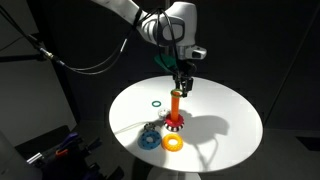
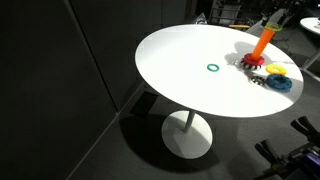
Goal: Put the yellow ring through the pole
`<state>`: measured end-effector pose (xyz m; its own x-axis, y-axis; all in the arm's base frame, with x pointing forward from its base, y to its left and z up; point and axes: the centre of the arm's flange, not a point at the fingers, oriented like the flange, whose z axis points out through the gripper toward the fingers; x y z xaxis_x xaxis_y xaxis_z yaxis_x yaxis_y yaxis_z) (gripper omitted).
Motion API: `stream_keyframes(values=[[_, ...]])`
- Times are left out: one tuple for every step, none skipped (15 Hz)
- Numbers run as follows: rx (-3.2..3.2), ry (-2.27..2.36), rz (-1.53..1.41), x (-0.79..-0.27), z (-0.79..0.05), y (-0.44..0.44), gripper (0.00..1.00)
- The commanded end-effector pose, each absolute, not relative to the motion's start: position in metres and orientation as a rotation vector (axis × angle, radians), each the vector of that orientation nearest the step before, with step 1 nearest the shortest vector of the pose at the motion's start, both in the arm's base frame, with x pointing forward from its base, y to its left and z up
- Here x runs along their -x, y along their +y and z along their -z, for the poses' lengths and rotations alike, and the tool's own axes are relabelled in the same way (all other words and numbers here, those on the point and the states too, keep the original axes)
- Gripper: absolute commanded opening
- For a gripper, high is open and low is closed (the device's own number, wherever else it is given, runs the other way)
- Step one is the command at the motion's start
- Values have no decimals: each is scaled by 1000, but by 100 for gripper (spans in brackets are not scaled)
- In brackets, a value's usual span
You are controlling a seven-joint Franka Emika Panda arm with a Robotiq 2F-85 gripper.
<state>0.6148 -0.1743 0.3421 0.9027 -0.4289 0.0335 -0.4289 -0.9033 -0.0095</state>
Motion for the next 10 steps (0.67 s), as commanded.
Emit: stream_keyframes(values=[[3029, 667, 27, -626, -338, -177, 45], [3024, 661, 23, -626, -335, -175, 45], [3017, 655, 22, -627, -334, -173, 45], [3014, 652, 20, -627, -333, -172, 45], [3008, 646, 15, -627, -332, -170, 45], [3003, 643, 10, -627, -332, -169, 45], [2999, 635, 3, -626, -331, -167, 45], [2996, 629, -2, -625, -331, -165, 45], [2994, 622, -11, -623, -331, -164, 45], [2994, 617, -23, -621, -330, -163, 45]])
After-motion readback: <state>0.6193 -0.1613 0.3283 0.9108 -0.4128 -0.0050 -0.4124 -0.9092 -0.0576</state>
